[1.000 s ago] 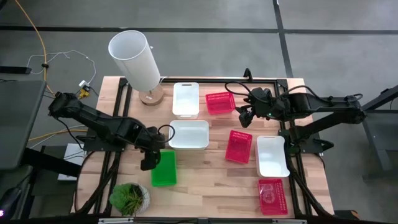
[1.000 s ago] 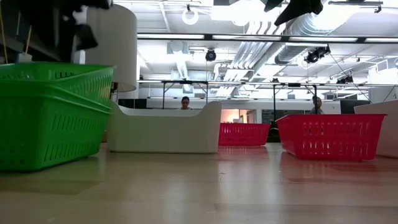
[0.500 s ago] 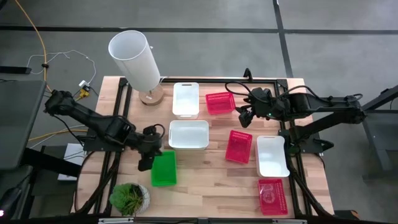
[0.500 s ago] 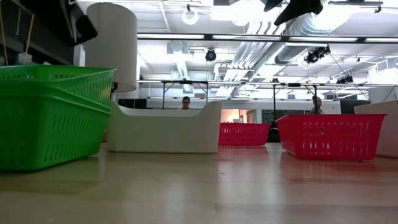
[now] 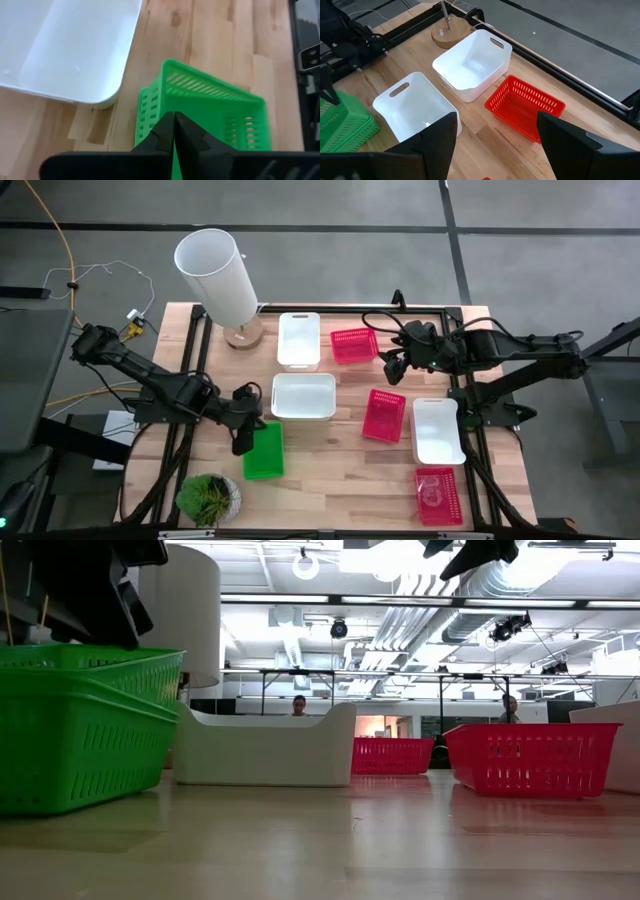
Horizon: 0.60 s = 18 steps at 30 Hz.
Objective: Stack baskets by color
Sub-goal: Stack the top green bin on the bottom green bins
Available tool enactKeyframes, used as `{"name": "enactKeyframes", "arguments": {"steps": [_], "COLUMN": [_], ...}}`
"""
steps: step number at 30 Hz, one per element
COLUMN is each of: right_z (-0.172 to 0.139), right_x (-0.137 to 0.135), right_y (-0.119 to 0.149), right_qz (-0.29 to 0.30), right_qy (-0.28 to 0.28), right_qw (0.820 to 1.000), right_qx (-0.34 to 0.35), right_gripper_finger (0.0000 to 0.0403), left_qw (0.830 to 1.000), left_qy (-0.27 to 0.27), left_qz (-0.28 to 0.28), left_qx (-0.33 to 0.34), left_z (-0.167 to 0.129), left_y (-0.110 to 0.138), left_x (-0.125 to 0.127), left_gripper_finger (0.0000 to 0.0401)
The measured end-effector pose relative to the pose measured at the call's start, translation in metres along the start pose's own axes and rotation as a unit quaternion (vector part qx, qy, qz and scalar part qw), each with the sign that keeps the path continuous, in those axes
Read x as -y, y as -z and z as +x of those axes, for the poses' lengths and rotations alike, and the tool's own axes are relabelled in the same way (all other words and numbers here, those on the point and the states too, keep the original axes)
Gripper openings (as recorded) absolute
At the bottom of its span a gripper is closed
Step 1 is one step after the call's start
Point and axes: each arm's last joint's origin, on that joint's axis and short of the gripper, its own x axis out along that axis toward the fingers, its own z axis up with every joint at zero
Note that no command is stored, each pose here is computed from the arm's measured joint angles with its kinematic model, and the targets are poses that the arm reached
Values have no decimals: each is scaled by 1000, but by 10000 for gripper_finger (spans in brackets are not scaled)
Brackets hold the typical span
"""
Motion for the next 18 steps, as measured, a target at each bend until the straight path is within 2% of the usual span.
{"name": "enactKeyframes", "arguments": {"steps": [8,11,15,18], "right_z": [0,0,0,0], "right_x": [0,0,0,0], "right_y": [0,0,0,0], "right_qz": [2,2,2,3], "right_qy": [-1,-1,-1,-2], "right_qw": [1000,1000,1000,1000], "right_qx": [1,1,1,2], "right_gripper_finger": [259,259,259,259], "left_qw": [999,999,996,992], "left_qy": [-3,14,54,28], "left_qz": [-33,-42,-51,-65], "left_qx": [-3,3,45,102], "left_z": [12,12,1,-11], "left_y": [14,12,-2,-11], "left_x": [-7,-5,2,3], "left_gripper_finger": [0,0,0,0]}}
